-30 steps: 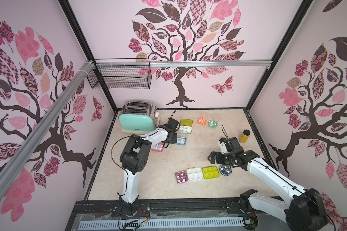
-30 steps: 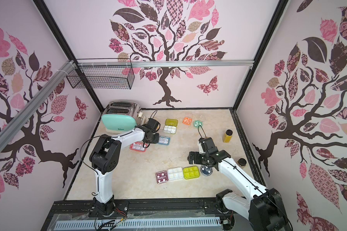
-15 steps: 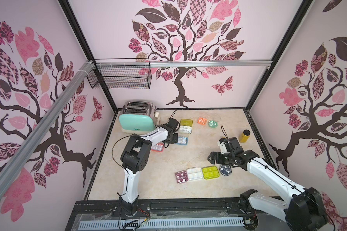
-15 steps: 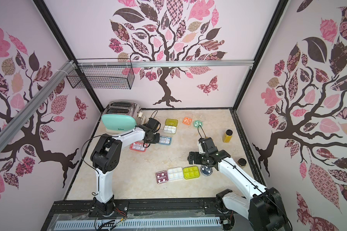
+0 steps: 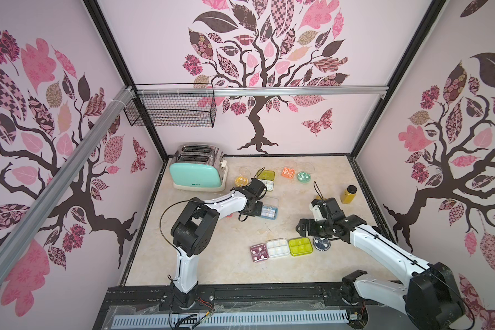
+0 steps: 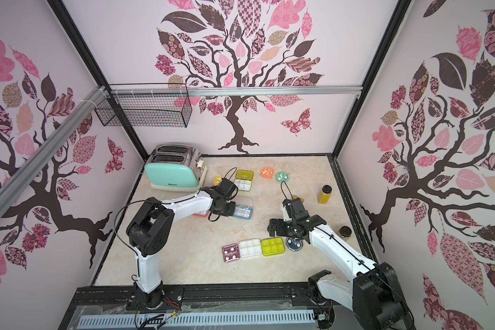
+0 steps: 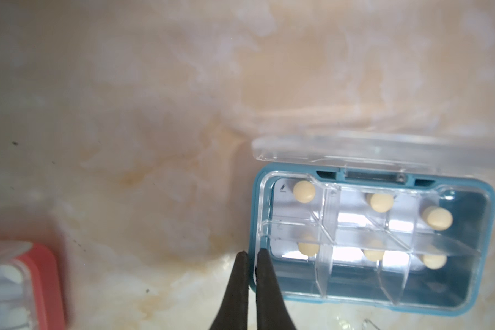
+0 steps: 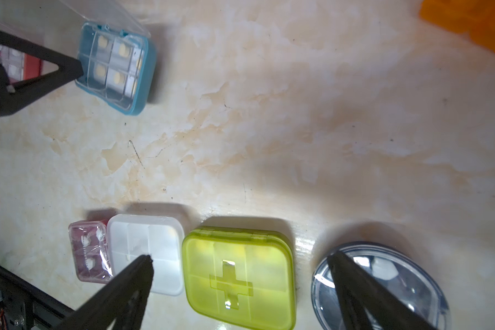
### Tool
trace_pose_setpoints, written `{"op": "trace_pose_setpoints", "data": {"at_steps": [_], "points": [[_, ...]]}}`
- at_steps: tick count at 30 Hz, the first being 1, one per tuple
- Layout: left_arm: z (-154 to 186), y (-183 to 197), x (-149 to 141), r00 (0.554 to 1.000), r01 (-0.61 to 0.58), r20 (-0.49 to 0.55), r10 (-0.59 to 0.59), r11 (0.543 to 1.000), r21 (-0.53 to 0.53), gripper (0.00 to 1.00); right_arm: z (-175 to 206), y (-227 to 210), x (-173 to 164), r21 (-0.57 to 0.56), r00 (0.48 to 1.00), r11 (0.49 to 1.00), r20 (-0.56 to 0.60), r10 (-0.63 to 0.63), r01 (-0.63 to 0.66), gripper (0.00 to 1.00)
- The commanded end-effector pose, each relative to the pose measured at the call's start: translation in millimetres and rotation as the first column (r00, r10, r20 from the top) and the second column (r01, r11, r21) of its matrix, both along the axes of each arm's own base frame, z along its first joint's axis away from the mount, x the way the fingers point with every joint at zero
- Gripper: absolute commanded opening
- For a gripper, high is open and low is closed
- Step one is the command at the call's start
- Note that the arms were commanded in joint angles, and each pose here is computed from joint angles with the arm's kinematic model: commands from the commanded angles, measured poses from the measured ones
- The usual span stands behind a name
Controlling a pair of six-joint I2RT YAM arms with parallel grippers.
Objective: Close pillboxes
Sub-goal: Move the pillbox to the center of the board, then close the lid on the pillbox.
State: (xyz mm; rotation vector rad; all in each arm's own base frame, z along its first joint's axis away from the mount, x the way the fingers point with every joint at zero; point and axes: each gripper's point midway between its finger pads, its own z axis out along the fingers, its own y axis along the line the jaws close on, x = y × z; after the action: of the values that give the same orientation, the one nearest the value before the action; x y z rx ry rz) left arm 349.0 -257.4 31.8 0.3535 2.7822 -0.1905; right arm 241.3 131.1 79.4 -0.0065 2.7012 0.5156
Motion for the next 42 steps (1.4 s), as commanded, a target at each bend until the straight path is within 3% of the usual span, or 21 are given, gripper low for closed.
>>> {"op": "trace_pose_setpoints", "data": {"at_steps": [1,7,12,16,22,26,31,35,42], "points": [[2,-8,-24,1.0,-0.006,-0.025,0.005,0.999,-0.045,0.06,2,1,5,0.002,1.0,1.0,0.011,-0.013,0.013,0.99],[-3,-17,-53,0.999,-0.013,-0.042,0.01,0.997,-0.074,0.06,5,7,14,0.014,1.0,1.0,0.015,-0.006,0.006,0.99],[2,-15,-55,0.999,-0.028,-0.024,0.026,0.995,-0.092,0.07,13,13,25,0.03,1.0,1.0,0.027,-0.002,0.001,0.99],[16,-20,-51,1.0,-0.028,0.007,0.029,0.991,-0.131,0.2,29,24,38,0.071,0.998,0.997,0.059,0.011,-0.015,0.99],[29,-20,-50,0.999,-0.015,0.034,0.02,0.989,-0.148,0.23,46,53,51,0.144,0.984,0.976,0.094,0.149,-0.161,0.99],[34,-8,-61,0.999,-0.01,0.04,0.016,0.99,-0.139,0.23,56,52,63,0.064,0.968,0.974,0.142,0.208,-0.219,0.99],[26,1,-86,1.0,-0.028,-0.008,0.027,0.981,-0.194,0.23,74,63,81,0.094,0.95,0.967,0.232,0.21,-0.237,0.81],[13,-11,-98,0.998,-0.041,-0.062,0.023,0.955,-0.294,0.22,69,83,90,0.129,0.946,0.949,0.188,0.262,-0.289,0.76],[-1,-16,-94,0.996,-0.057,-0.079,0.035,0.954,-0.294,0.19,51,109,94,0.084,0.929,0.93,0.136,0.345,-0.358,0.61]]}}
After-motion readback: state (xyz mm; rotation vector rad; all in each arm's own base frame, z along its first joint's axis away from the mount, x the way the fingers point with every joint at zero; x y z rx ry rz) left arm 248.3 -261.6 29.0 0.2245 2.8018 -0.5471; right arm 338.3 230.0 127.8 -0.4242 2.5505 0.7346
